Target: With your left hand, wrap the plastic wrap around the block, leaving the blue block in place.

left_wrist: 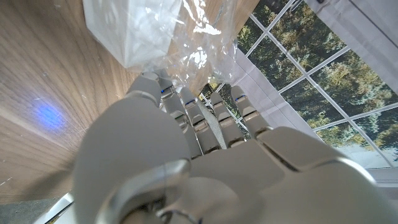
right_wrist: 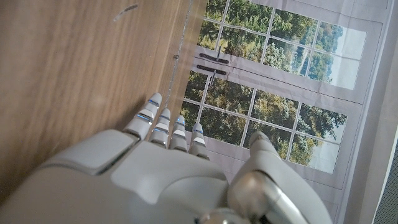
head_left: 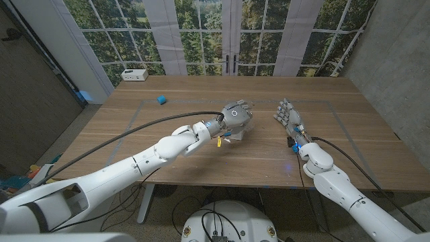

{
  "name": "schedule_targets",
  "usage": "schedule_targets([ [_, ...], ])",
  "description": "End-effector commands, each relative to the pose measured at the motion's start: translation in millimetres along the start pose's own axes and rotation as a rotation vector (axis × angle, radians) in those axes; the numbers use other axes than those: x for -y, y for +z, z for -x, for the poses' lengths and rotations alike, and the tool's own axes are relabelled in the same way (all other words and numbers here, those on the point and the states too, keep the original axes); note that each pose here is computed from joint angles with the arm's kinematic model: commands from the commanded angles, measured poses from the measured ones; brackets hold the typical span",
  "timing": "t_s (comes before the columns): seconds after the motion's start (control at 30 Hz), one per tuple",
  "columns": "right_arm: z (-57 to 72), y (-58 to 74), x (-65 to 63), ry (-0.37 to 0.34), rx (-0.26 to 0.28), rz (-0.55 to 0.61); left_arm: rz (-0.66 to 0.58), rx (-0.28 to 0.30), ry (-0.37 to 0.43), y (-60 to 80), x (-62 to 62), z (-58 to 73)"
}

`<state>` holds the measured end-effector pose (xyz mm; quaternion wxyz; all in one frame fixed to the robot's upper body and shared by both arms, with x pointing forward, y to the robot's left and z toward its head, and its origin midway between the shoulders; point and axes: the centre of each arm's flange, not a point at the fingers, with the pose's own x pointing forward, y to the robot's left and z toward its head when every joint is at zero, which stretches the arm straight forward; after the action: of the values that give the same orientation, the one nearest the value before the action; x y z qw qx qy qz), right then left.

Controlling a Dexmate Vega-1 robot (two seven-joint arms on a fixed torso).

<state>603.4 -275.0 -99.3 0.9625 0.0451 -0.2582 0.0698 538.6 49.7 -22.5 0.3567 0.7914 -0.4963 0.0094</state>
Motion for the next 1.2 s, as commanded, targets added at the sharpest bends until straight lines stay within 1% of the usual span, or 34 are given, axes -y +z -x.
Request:
schedule_targets([
  [0.03,-1.1,2.0,2.6,-0.014,-0.011,0.004,0.120,0.001,-0.095,-7.8,3.9,1.9],
  [0.07,-0.6,1.6,2.7,-0.017,-0.011,0.007,0.146,-0.010,-0.107,-9.2,4.0,1.1],
  [0.1,-0.6,1.3,2.8,-0.012,-0.011,0.004,0.163,-0.024,-0.089,-10.5,4.6,1.3],
  [0.17,0.0,0.4,2.9,-0.017,-0.014,0.002,0.136,-0.072,-0.059,-9.4,3.7,2.4],
  [0.23,0.1,0.1,3.2,-0.017,-0.014,-0.004,0.154,-0.064,-0.078,-10.1,2.8,1.3],
  [0.27,0.2,0.4,3.9,-0.016,-0.013,-0.002,0.162,-0.089,-0.081,-9.5,2.8,1.8],
  [0.3,0.1,0.8,4.2,-0.013,-0.009,0.002,0.145,-0.088,-0.094,-9.2,3.0,1.2],
  [0.33,0.2,1.1,4.3,-0.018,-0.007,-0.003,0.146,-0.076,-0.142,-9.6,3.2,-1.5],
  [0.4,-0.5,1.5,5.1,-0.008,-0.008,0.001,0.174,-0.063,-0.143,-12.5,8.2,-2.3],
  [0.47,-0.1,1.9,5.2,-0.010,-0.006,0.001,0.243,-0.086,-0.129,-17.5,8.1,-2.1],
  [0.5,0.0,2.0,5.5,-0.008,-0.006,0.001,0.256,-0.095,-0.112,-19.3,6.7,-1.5],
  [0.57,0.7,2.0,5.7,-0.008,-0.007,0.001,0.276,-0.145,-0.034,-23.5,2.4,3.7],
  [0.63,1.8,1.9,6.0,-0.008,-0.008,0.000,0.292,-0.177,0.024,-27.1,-0.8,8.3],
  [0.7,2.3,1.7,6.4,-0.010,-0.009,-0.001,0.309,-0.174,0.083,-29.8,-0.8,13.2],
  [0.73,2.4,1.8,6.5,-0.007,-0.008,-0.001,0.318,-0.162,0.101,-30.4,-0.3,15.0],
  [0.77,2.7,2.0,6.3,-0.007,-0.008,-0.001,0.335,-0.146,0.140,-31.5,1.6,18.4],
  [0.8,2.7,2.4,6.3,-0.004,-0.009,0.002,0.359,-0.166,0.154,-31.4,2.6,21.0],
  [0.83,2.8,2.6,6.3,-0.003,-0.008,0.003,0.363,-0.149,0.164,-31.9,3.3,22.4],
  [0.87,2.9,2.8,6.3,-0.005,-0.006,0.002,0.370,-0.118,0.173,-32.8,3.4,22.6],
  [0.9,2.8,2.8,6.2,-0.006,-0.008,0.002,0.372,-0.114,0.182,-32.1,4.5,24.3],
  [0.93,2.7,2.6,5.9,-0.001,-0.005,0.001,0.377,-0.082,0.193,-33.0,5.4,24.8],
  [0.97,2.7,2.6,5.4,0.002,-0.006,0.000,0.394,-0.041,0.170,-34.2,5.6,24.2],
  [1.0,2.8,2.4,5.3,0.000,-0.010,0.005,0.410,-0.031,0.162,-34.1,6.3,24.4],
  [1.03,2.7,1.7,5.0,0.002,-0.008,0.003,0.456,0.032,0.146,-36.6,8.8,23.9],
  [1.07,2.7,1.3,4.6,0.004,-0.007,-0.005,0.498,0.069,0.127,-38.3,10.2,23.2],
  [1.1,3.0,1.2,4.2,0.002,-0.010,-0.003,0.520,0.083,0.110,-38.5,11.4,23.3],
  [1.13,2.8,0.6,3.6,0.005,-0.009,-0.002,0.509,0.144,0.076,-38.5,13.0,22.3],
  [1.17,3.0,0.4,3.2,0.004,-0.006,-0.007,0.522,0.185,0.045,-39.9,13.8,20.8],
  [1.2,3.2,0.7,3.1,0.002,-0.006,-0.002,0.526,0.206,0.022,-40.1,14.8,19.9],
])
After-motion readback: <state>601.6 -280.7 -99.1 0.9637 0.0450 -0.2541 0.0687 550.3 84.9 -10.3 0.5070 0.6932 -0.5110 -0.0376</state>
